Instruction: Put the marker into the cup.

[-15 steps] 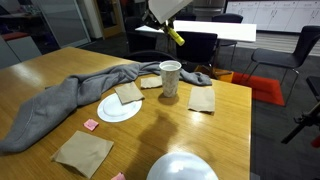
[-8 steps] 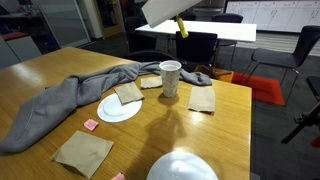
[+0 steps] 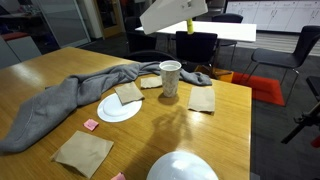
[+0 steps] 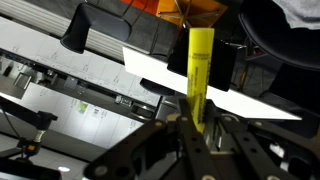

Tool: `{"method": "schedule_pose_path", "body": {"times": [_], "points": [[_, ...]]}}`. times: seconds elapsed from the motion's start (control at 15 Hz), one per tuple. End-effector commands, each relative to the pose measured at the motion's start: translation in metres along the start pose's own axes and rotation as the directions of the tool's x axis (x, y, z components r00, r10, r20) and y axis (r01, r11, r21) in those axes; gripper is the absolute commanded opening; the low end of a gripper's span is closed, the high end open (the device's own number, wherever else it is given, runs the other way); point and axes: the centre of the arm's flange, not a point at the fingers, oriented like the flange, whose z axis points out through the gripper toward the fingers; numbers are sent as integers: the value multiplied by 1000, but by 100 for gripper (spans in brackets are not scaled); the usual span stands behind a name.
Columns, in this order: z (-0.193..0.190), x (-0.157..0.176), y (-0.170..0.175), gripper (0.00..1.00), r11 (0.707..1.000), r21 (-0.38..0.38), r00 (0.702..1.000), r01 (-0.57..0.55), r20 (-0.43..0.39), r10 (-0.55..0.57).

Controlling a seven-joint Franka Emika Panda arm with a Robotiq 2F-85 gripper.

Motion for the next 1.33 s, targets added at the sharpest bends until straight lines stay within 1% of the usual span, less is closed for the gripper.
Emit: {"method": "schedule_pose_path", "body": {"times": [0.0,0.2,0.4,0.53,0.6,0.93,1.0,1.13,1.27], "points": [[6,-5,-19,5,992,-52,991,-116,-70,112],[14,-10,-30,5,983,-49,976,-178,-132,171],[17,-14,-40,5,976,-1,962,-217,-171,213],[16,-20,-45,5,975,31,958,-218,-184,220],[20,-21,-36,19,981,12,967,-191,-169,191],[18,-24,-41,19,982,23,966,-189,-177,190],[18,-24,-41,5,982,23,966,-189,-177,191],[19,-29,-44,5,977,55,958,-208,-188,215],[20,-35,-48,5,970,93,946,-223,-220,239]]}}
